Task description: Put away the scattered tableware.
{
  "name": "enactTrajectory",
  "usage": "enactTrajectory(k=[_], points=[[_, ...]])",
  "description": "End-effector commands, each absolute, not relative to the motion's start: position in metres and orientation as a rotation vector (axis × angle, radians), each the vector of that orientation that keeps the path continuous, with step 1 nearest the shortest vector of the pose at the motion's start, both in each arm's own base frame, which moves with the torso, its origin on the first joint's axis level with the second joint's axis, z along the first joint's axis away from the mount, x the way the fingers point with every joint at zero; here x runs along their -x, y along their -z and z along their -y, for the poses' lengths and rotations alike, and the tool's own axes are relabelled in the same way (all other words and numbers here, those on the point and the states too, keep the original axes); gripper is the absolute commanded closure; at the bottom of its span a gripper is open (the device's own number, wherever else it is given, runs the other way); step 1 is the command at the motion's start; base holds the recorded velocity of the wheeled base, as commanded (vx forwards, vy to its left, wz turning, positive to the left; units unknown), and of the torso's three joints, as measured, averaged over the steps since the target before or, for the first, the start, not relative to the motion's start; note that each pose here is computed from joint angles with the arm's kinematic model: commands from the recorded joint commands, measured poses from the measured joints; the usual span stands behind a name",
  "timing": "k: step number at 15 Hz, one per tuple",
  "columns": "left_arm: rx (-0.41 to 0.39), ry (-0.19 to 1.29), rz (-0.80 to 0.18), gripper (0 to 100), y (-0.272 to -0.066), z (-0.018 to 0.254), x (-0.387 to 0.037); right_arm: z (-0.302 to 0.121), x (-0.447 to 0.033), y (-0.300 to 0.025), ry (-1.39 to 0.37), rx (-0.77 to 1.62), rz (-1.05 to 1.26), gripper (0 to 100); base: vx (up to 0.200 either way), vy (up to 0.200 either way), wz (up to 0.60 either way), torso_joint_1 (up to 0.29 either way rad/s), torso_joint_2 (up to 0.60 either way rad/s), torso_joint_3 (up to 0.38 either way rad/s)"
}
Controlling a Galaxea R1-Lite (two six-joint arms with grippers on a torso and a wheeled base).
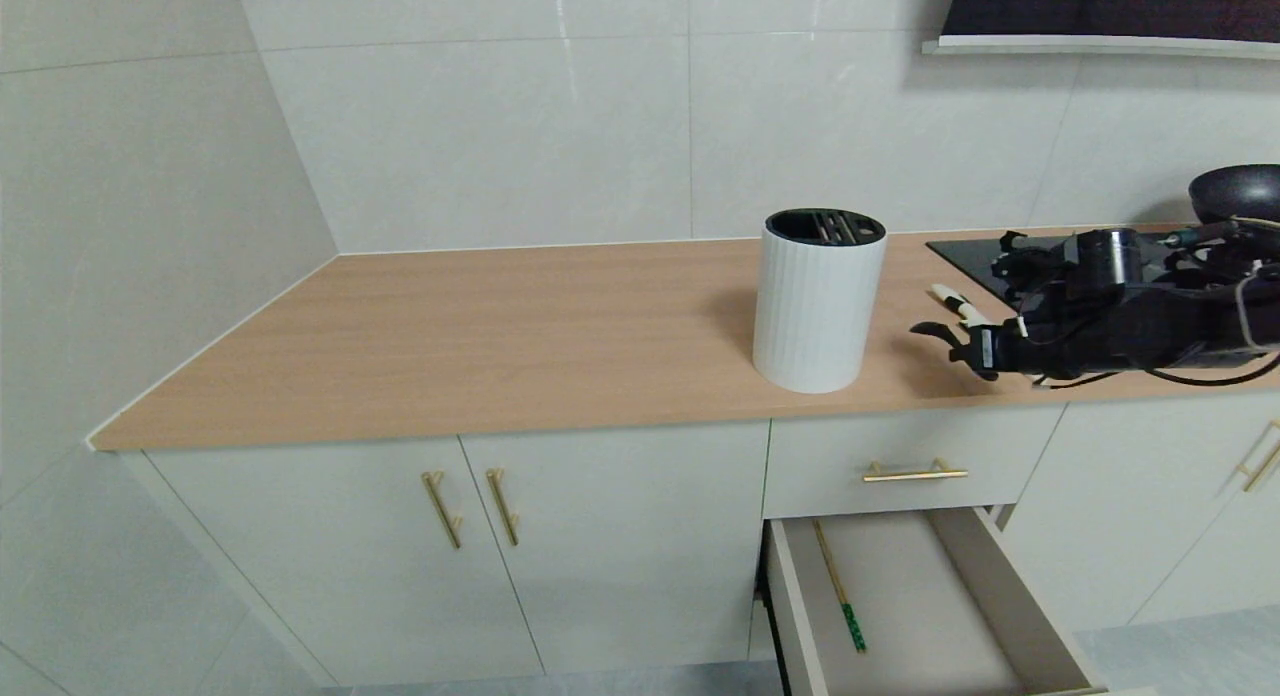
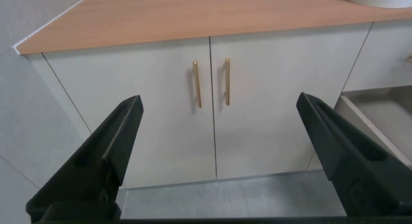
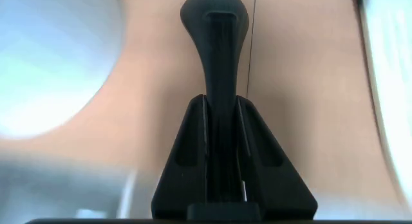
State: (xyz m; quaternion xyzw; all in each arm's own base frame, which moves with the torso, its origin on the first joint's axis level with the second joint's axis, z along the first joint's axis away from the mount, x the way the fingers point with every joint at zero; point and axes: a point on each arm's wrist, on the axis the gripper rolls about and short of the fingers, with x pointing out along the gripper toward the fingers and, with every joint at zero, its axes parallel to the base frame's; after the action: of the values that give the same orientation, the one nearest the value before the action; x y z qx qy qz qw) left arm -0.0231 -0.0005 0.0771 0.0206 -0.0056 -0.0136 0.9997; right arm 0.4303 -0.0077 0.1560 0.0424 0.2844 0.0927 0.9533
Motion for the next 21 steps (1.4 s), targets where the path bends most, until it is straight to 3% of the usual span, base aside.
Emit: enactTrajectory(k=[1,7,13,21], points=[[-0.042,0.027,0.011,0,-0.077,0.001,0.023,0.005,-0.346,-0.202,-0.151,-0.124,-0.550,100,0.000,0.000,0.00,0.000,0.00,0.000],[-0.042,0.027,0.011,0,-0.077,0.001,0.023,0.000,-0.277,-0.160,-0.079,-0.108,-0.735,100,0.000,0.000,0.00,0.000,0.00,0.000],[-0.042,0.027,0.011,0,-0.077,0.001,0.023,-0.021,-0.281,-0.131,-0.087,-0.052,-0.837,100,0.000,0.000,0.00,-0.024,0.05,0.035],[-0.042,0.027,0.011,0,-0.077,0.001,0.023,-0.022,-0.290,-0.114,-0.084,-0.050,-0.873,100,0.000,0.000,0.00,-0.174,0.47,0.289]])
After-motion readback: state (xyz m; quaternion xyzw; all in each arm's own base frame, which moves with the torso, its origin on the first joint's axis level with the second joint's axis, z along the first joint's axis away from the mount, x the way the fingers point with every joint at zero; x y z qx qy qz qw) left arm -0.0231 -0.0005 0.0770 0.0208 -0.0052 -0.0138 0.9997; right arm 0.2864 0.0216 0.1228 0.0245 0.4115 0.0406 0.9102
